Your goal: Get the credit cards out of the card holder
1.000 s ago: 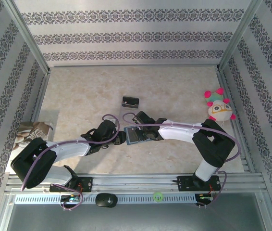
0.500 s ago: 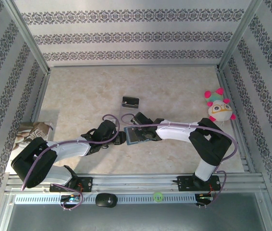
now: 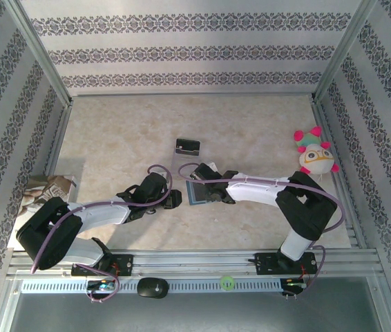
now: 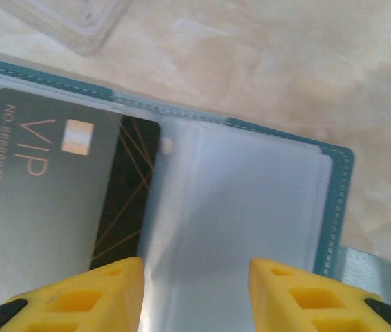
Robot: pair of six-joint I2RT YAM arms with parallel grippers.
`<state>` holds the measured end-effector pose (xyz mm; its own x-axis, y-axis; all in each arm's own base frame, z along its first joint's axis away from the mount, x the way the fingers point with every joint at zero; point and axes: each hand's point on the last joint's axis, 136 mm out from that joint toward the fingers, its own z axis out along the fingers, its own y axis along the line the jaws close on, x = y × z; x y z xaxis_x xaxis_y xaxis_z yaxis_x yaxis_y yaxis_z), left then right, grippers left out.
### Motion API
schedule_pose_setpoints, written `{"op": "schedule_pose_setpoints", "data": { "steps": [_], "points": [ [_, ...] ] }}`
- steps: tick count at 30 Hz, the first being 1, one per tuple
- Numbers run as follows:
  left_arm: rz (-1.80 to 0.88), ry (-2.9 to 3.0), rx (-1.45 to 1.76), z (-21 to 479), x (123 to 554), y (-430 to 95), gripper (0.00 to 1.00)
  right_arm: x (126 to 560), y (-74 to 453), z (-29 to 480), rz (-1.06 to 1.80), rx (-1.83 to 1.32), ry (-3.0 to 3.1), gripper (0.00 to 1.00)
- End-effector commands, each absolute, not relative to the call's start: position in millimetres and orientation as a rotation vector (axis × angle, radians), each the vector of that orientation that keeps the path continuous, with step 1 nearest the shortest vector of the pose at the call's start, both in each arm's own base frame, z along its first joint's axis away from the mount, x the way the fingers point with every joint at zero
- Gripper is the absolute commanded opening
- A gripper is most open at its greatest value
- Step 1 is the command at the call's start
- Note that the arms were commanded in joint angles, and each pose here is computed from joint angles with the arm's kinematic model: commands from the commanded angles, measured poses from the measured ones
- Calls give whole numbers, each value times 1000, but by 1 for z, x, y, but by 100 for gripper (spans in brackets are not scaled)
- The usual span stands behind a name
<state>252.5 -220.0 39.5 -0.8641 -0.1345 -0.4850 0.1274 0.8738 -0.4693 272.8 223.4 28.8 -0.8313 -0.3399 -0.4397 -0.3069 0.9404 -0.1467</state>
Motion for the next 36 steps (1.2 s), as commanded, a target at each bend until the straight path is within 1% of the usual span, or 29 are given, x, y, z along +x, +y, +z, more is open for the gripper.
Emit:
{"op": "schedule_pose_setpoints", "data": {
  "steps": [1,5,8,10,11,13,17,23,25,31,36],
  "points": [
    [-677,2514,14,49,258,-220,49,276,204,39,-177,-402,2607,45],
    [-720,2498,34,58,264,-232,49,278,207,54,-60,-379,2582,43],
    [-747,2482,75,65,269,-248,48,273,231,62,225,-412,2590,40],
    [-768,2472,108,69,273,-261,43,270,240,63,374,-399,2625,37],
    [-778,2470,121,70,275,-267,39,270,245,63,457,-392,2632,34],
    [-804,2464,146,73,280,-279,30,270,247,63,533,-353,2642,30],
    [-858,2453,173,74,287,-299,20,270,241,60,576,-305,2645,27],
    [-889,2480,194,63,290,-316,14,268,233,55,579,-271,2651,27],
    [-877,2501,182,54,289,-314,12,268,234,55,593,-272,2650,27],
    [-835,2560,126,28,284,-302,3,268,239,56,673,-271,2650,33],
    [-824,2603,78,9,278,-290,0,269,253,52,744,-304,2679,36]
  ]
}}
